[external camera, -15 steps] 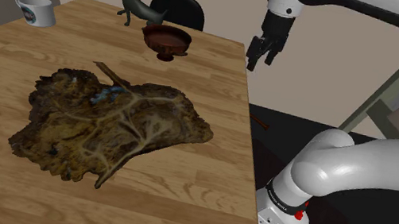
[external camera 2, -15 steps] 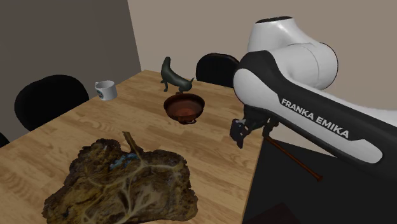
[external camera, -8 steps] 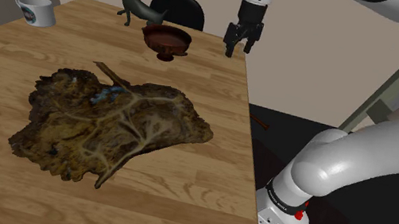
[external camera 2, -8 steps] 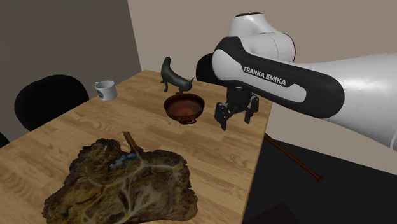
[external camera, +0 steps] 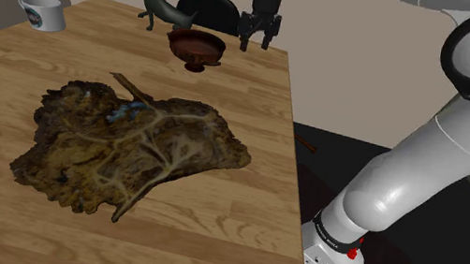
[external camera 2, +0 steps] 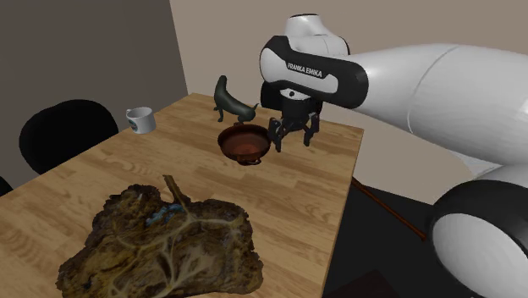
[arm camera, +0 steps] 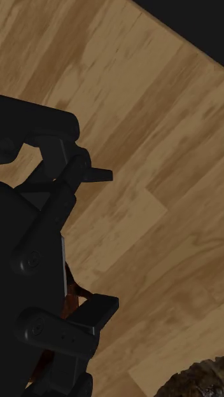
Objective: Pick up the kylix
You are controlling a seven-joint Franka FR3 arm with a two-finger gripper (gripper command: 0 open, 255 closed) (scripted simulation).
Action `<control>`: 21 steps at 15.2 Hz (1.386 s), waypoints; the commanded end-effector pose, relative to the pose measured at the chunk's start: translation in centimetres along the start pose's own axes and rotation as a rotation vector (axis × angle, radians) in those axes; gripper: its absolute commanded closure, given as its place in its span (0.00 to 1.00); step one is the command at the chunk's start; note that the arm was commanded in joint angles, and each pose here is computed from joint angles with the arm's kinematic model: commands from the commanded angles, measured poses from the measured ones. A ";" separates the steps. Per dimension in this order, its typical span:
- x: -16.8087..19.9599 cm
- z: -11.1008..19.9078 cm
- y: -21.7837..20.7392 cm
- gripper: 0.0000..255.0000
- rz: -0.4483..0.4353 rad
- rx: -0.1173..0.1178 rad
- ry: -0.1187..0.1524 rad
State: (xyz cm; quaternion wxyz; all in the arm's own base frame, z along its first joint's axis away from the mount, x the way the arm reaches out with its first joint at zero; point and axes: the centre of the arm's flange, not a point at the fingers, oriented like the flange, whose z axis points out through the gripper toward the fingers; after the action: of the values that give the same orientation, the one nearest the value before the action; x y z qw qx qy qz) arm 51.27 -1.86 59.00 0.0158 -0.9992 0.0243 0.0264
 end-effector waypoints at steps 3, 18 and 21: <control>5.3 0.2 -0.2 0.00 0.002 0.024 -0.010; 15.3 4.5 -0.2 0.00 0.007 0.067 -0.026; 15.3 4.5 -0.2 1.00 0.007 0.067 -0.026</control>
State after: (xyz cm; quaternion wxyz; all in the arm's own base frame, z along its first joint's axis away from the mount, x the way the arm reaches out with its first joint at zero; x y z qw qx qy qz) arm 66.28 -2.21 53.78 0.0494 -0.9976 0.0282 0.0390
